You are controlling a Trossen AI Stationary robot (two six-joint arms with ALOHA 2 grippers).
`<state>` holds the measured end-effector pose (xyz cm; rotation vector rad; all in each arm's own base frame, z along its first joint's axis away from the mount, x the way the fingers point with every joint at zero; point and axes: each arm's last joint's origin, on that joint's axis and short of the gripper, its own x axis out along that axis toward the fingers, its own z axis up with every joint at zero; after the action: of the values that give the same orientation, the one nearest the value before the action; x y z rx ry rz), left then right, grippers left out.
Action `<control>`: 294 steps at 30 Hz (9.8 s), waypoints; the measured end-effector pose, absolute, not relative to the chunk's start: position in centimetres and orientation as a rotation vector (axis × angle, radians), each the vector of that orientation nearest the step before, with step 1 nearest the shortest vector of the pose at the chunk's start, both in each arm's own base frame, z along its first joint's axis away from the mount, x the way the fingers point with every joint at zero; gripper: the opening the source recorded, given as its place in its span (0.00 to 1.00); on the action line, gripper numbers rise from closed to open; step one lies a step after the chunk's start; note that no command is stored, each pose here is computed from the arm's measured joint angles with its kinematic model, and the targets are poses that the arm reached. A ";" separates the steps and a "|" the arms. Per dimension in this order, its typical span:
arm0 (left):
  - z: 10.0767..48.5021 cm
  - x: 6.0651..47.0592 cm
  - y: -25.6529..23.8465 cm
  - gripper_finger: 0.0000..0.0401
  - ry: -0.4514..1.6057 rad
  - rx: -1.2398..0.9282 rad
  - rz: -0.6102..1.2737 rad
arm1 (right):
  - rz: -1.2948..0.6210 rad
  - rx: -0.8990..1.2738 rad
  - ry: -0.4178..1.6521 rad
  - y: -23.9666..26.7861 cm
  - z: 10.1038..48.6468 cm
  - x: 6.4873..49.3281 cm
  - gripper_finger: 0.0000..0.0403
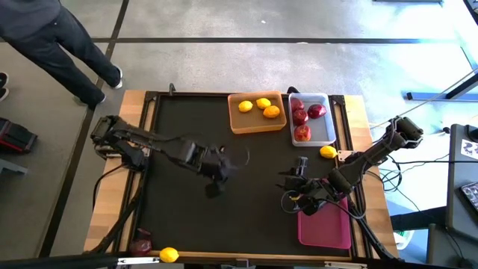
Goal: Sort produce into baskets
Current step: Put the yellow lemon into the orange bin, then put the violet eggplant into the pink bin
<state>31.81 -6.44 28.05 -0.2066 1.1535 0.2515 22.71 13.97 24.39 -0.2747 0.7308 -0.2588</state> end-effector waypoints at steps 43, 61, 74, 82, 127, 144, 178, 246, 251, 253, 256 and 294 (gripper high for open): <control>20.1 19.1 -32.0 0.75 1.449 -0.432 0.055 | -0.251 -0.264 0.733 14.0 24.4 22.7 0.39; 16.1 19.2 -32.8 0.48 1.533 -0.273 0.065 | -0.251 -0.261 0.731 14.0 24.4 22.7 0.39; 22.6 21.3 -28.5 0.43 1.466 -0.387 0.068 | -0.249 -0.253 0.722 14.1 24.5 22.8 0.39; 29.9 23.2 -21.1 0.46 1.191 -0.428 0.137 | -0.248 -0.252 0.721 14.1 24.5 22.8 0.39; 26.9 30.5 12.8 0.46 0.700 -0.310 0.529 | -0.247 -0.258 0.724 14.1 24.5 22.8 0.39; 18.8 33.3 17.9 0.46 0.694 -0.324 0.548 | -0.247 -0.267 0.732 14.0 24.4 22.7 0.39; 29.1 29.6 6.4 0.68 0.734 -0.241 0.330 | -0.249 -0.277 0.741 14.0 24.4 22.7 0.39; 17.4 16.8 -24.9 0.68 1.860 -0.617 0.558 | -0.169 -0.243 0.740 14.4 24.5 22.9 0.54; 16.0 16.9 -25.2 0.67 1.917 -0.571 0.564 | -0.171 -0.244 0.738 14.4 24.5 22.9 0.54; 15.6 16.9 -25.3 0.65 1.934 -0.556 0.555 | -0.171 -0.244 0.738 14.4 24.5 22.9 0.54; 15.2 16.9 -25.4 0.63 1.946 -0.533 0.540 | -0.171 -0.244 0.738 14.4 24.5 22.9 0.54; 14.1 16.9 -24.1 0.16 1.976 -0.298 0.213 | -0.174 -0.246 0.737 14.4 24.5 22.9 0.54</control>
<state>16.88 -24.14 14.07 -0.2984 1.9760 0.2133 22.92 14.40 24.51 -0.2462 0.7370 -0.1736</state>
